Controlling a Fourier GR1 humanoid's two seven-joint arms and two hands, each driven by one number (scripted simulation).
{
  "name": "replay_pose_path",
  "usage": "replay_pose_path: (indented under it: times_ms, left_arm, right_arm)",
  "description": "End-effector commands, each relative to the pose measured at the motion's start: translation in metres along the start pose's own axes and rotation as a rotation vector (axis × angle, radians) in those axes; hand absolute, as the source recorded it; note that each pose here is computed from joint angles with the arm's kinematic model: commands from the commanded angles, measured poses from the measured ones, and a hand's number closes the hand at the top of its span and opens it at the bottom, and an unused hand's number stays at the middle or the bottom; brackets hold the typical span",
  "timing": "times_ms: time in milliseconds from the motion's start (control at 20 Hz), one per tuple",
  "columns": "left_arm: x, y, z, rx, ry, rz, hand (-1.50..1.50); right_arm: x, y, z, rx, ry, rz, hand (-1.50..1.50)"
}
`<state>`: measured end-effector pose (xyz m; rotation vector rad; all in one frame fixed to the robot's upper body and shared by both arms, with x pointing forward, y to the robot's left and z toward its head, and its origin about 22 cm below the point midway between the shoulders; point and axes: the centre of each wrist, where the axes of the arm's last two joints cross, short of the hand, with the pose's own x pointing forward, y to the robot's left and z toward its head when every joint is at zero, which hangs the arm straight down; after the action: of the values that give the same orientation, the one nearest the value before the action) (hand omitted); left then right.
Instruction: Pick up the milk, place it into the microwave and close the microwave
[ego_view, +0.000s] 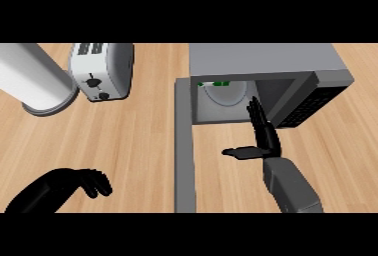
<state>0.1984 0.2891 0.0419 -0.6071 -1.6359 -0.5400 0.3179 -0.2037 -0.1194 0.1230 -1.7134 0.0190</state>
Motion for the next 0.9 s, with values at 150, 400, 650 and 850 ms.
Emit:
replay_pose_path:
  times_ms: [150,400,650,850]
  left_arm:
    - [-0.011,-0.002,-0.029,-0.03,0.066,-0.065,1.5]
    - [-0.012,-0.011,-0.065,-0.102,0.074,-0.131,1.5]
    - [-0.028,-0.019,-0.084,-0.152,0.092,-0.152,1.5]
    - [-0.043,-0.048,-0.113,-0.191,0.051,-0.224,1.5]
  right_arm:
    - [-0.02,-0.04,0.073,-0.046,0.017,0.056,-1.5]
    - [-0.02,-0.073,0.132,-0.09,-0.003,0.049,-1.5]
    - [0.004,-0.1,0.18,-0.108,-0.042,0.052,-1.5]
    - [0.029,-0.114,0.193,-0.102,-0.076,0.017,-1.5]
